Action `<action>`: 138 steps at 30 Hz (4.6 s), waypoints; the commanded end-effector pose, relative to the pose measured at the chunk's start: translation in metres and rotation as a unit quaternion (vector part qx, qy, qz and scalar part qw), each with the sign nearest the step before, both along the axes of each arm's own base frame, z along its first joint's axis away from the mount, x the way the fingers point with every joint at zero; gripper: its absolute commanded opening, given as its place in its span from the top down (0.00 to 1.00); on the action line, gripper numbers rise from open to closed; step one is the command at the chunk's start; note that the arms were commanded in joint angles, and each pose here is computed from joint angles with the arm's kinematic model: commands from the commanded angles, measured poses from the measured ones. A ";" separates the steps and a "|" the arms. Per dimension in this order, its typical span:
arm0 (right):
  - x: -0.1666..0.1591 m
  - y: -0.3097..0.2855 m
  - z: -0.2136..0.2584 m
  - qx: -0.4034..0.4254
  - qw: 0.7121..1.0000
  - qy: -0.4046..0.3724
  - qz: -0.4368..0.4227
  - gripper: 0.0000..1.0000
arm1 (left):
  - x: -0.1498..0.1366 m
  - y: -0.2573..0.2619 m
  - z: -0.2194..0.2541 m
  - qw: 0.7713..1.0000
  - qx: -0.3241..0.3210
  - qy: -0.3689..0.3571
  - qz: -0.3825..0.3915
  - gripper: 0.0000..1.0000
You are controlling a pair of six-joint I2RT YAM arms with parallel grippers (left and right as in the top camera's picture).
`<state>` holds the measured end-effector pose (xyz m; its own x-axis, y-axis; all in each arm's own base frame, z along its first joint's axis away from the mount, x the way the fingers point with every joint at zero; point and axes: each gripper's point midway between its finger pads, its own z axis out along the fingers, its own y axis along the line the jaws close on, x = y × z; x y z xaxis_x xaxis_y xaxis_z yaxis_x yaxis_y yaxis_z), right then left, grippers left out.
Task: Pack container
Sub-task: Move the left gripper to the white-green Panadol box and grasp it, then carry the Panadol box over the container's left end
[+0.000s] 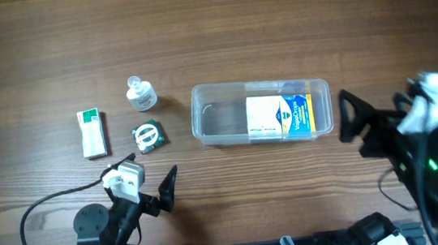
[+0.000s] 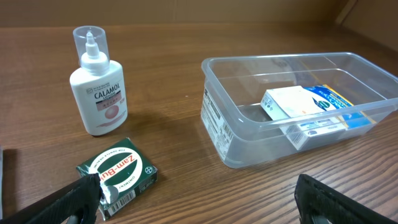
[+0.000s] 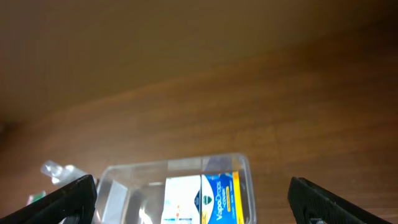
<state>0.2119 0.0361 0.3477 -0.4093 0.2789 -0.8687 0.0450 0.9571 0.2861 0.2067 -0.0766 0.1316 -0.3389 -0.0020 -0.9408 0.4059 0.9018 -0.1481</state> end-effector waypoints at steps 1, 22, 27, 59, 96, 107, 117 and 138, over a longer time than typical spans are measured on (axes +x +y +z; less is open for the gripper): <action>-0.017 -0.016 0.006 -0.005 1.000 -0.014 -0.022 0.00 | -0.002 -0.004 -0.001 1.000 0.003 -0.002 -0.012 0.00; -0.024 -0.018 -0.008 -0.017 1.000 0.014 -0.022 0.00 | 0.046 0.056 0.104 0.943 0.006 0.259 0.209 0.00; -0.024 -0.018 -0.008 -0.017 1.000 0.014 -0.022 0.00 | 0.066 0.114 0.062 0.881 0.014 0.329 0.340 0.00; -0.024 -0.018 -0.008 -0.017 1.000 0.014 -0.022 0.00 | 0.118 0.176 -0.120 0.815 0.225 0.492 0.207 0.18; -0.024 -0.018 -0.008 -0.017 1.000 0.014 -0.022 0.00 | 0.099 -0.094 0.101 0.964 0.142 0.213 -0.071 0.85; -0.024 -0.018 -0.008 -0.017 1.000 0.014 -0.022 0.00 | 0.098 -0.179 -0.034 0.864 0.348 0.224 -0.288 0.80; -0.024 -0.018 -0.008 -0.017 1.000 0.014 -0.022 0.00 | 0.122 -0.155 -0.060 0.798 0.492 0.171 -0.303 0.61; -0.024 -0.018 -0.008 -0.017 1.000 0.014 -0.022 0.00 | 0.105 -0.180 -0.070 0.906 0.199 0.375 -0.008 0.96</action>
<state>0.1889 0.0206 0.3362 -0.4359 0.2633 -0.8606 0.0854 0.9640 0.2517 0.3103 -0.2552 0.0706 -0.7499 0.5341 -0.3905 0.5592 0.8270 0.0572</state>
